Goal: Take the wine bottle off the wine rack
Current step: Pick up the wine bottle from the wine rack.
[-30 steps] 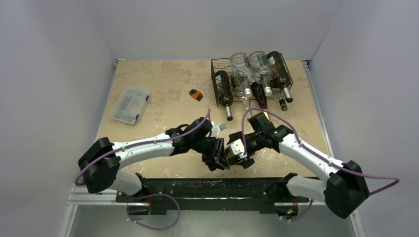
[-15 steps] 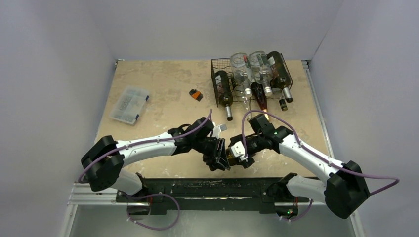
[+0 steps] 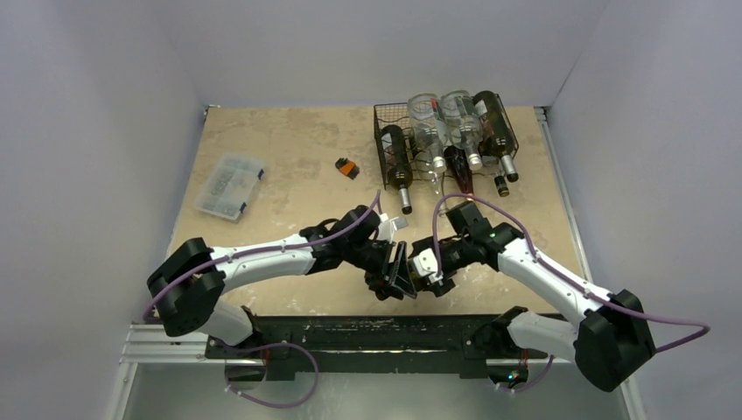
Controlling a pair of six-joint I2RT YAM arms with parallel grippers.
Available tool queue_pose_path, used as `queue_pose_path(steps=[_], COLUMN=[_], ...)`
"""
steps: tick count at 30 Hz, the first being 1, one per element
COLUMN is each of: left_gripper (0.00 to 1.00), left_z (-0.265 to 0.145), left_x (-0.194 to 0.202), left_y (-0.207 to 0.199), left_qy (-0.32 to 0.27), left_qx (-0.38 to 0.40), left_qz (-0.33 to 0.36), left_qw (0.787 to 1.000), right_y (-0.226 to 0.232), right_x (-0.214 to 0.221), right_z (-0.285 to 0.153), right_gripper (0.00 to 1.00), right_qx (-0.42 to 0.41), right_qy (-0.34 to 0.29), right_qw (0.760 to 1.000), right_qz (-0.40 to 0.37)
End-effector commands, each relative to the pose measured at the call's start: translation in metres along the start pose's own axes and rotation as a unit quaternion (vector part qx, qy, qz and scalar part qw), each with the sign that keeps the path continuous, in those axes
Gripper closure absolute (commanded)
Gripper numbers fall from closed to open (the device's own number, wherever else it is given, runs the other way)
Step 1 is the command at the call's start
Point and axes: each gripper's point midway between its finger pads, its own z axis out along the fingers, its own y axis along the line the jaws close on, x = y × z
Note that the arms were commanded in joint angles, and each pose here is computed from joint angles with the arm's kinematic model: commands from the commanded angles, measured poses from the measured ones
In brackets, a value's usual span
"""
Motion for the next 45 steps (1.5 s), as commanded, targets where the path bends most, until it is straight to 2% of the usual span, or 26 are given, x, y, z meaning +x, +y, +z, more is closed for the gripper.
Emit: queue_pose_path(steps=[1,6,10,18,25,29,35,41,45], left_gripper=[0.42,0.21,0.09,0.04,0.03,0.03,0.02,0.03,0.03], left_z=[-0.009,-0.012,-0.021,-0.048,-0.074,-0.086,-0.107,-0.127,-0.134], left_x=[-0.011,-0.011,-0.012,-0.019,-0.034,-0.045,-0.051,-0.047,-0.047], left_y=[-0.053,-0.054,-0.056,-0.053,-0.062,-0.073,-0.096,-0.112,-0.112], left_qy=[-0.026,-0.039,-0.067,-0.152,-0.239,-0.288,-0.349,-0.387,-0.407], left_qx=[0.107,0.114,0.118,0.090,0.086,0.097,0.132,0.160,0.160], left_qz=[0.081,0.091,0.115,0.181,0.237,0.267,0.328,0.387,0.411], left_qw=[0.991,0.989,0.984,0.967,0.938,0.915,0.868,0.822,0.800], right_y=[-0.017,-0.019,-0.021,-0.028,-0.031,-0.034,-0.037,-0.040,-0.042], right_x=[-0.017,-0.018,-0.019,-0.027,-0.032,-0.034,-0.037,-0.040,-0.041], right_z=[-0.009,-0.016,-0.021,-0.037,-0.047,-0.053,-0.062,-0.066,-0.069], right_gripper=[0.84,0.88,0.89,0.92,0.93,0.95,0.96,0.98,0.98], right_qx=[0.034,0.043,0.050,0.073,0.087,0.096,0.110,0.115,0.119], right_qy=[-0.038,-0.047,-0.054,-0.078,-0.094,-0.103,-0.119,-0.135,-0.142], right_qw=[0.998,0.998,0.997,0.994,0.992,0.990,0.986,0.983,0.981], right_qz=[-0.028,-0.020,-0.015,-0.005,0.007,0.013,0.026,0.042,0.053])
